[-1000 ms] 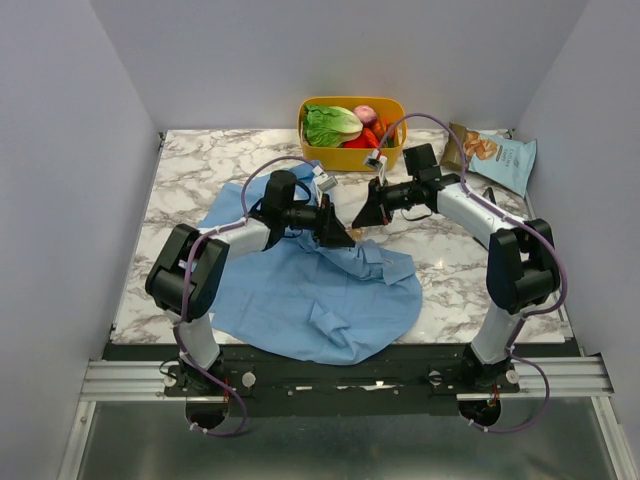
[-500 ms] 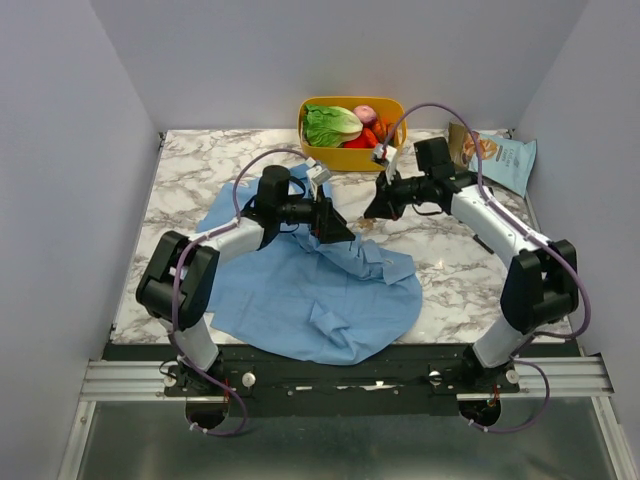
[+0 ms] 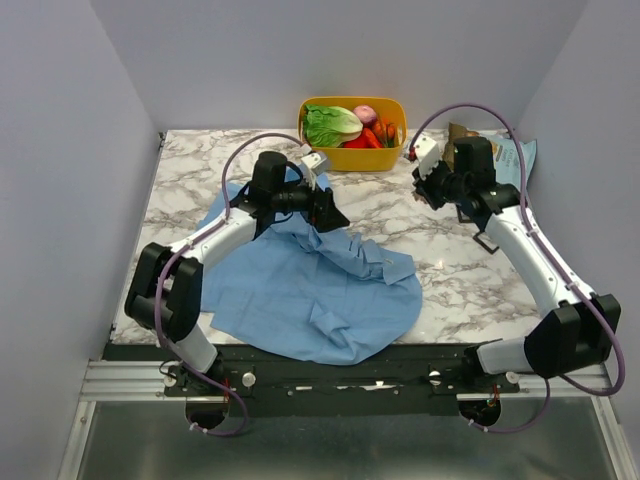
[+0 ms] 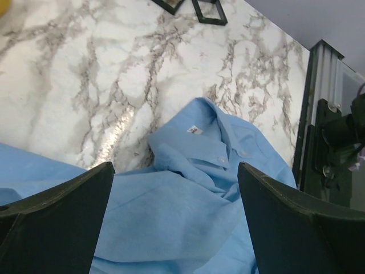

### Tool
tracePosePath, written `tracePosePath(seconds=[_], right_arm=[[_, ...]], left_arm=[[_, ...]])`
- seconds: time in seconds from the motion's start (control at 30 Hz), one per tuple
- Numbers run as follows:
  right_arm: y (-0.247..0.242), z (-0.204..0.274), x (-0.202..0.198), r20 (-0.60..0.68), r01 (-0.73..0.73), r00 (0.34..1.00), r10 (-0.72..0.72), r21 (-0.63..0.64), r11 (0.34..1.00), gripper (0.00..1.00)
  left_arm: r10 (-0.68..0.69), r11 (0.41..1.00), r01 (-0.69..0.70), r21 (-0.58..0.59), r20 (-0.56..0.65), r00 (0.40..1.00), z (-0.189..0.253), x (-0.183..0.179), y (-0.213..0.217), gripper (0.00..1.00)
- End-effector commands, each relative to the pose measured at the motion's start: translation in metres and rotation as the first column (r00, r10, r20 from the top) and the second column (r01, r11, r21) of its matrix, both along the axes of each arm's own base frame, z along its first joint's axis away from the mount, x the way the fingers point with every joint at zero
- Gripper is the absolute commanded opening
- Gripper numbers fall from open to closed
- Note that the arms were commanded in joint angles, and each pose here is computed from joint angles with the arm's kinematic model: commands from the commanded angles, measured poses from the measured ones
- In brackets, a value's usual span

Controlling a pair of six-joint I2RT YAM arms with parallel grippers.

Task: Remove the brooch from the garment
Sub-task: Place the brooch in the brooch box.

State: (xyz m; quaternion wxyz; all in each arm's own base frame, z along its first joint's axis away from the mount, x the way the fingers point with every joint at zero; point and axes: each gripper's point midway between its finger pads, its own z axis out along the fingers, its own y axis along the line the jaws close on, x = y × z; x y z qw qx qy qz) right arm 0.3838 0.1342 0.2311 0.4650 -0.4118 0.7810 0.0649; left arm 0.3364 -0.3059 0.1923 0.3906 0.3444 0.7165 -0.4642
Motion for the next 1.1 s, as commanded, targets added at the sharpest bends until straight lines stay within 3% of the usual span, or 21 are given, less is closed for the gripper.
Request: tracePosePath(seconds=[0.0, 0.17, 0.37, 0.53, 0.73, 0.77, 0.9, 1.07], right_arm=[[-0.047, 0.002, -0.003, 0.108, 0.155, 0.984, -0.141, -0.138, 0.978, 0.01], [-0.076, -0.007, -0.009, 0.177, 0.276, 0.954, -0.243, -0.193, 0.942, 0.00], [-0.106, -0.031, -0.014, 0.215, 0.382, 0.919, -0.330, -0.282, 0.880, 0.00], [-0.126, -0.044, -0.015, 0.239, 0.419, 0.904, -0.355, -0.329, 0.846, 0.01], [-0.148, -0.069, -0.018, 0.273, 0.442, 0.894, -0.355, -0.414, 0.796, 0.01], [-0.151, -0.072, -0.018, 0.274, 0.444, 0.894, -0.356, -0.417, 0.793, 0.00], [-0.161, -0.084, -0.021, 0.265, 0.443, 0.895, -0.359, -0.435, 0.784, 0.00], [-0.184, -0.101, -0.021, 0.270, 0.467, 0.884, -0.382, -0.473, 0.747, 0.01]], left_arm=[[0.056, 0.991, -0.066, 0.112, 0.090, 0.994, 0.016, 0.012, 0.016, 0.99], [0.020, 0.976, -0.059, 0.209, 0.182, 0.983, 0.036, 0.014, 0.028, 0.99], [0.132, 0.928, -0.166, 0.333, 0.122, 0.984, 0.020, 0.007, 0.057, 0.99], [0.231, 0.884, -0.275, 0.377, 0.157, 0.960, 0.007, 0.004, 0.082, 0.99], [0.172, 0.879, -0.261, 0.400, 0.243, 0.954, 0.020, -0.028, 0.106, 0.99], [0.138, 0.874, -0.260, 0.410, 0.304, 0.943, 0.029, -0.033, 0.113, 0.99], [0.154, 0.820, -0.330, 0.467, 0.376, 0.914, 0.034, -0.040, 0.141, 0.99], [0.211, 0.766, -0.357, 0.535, 0.315, 0.925, 0.013, -0.042, 0.164, 0.99]])
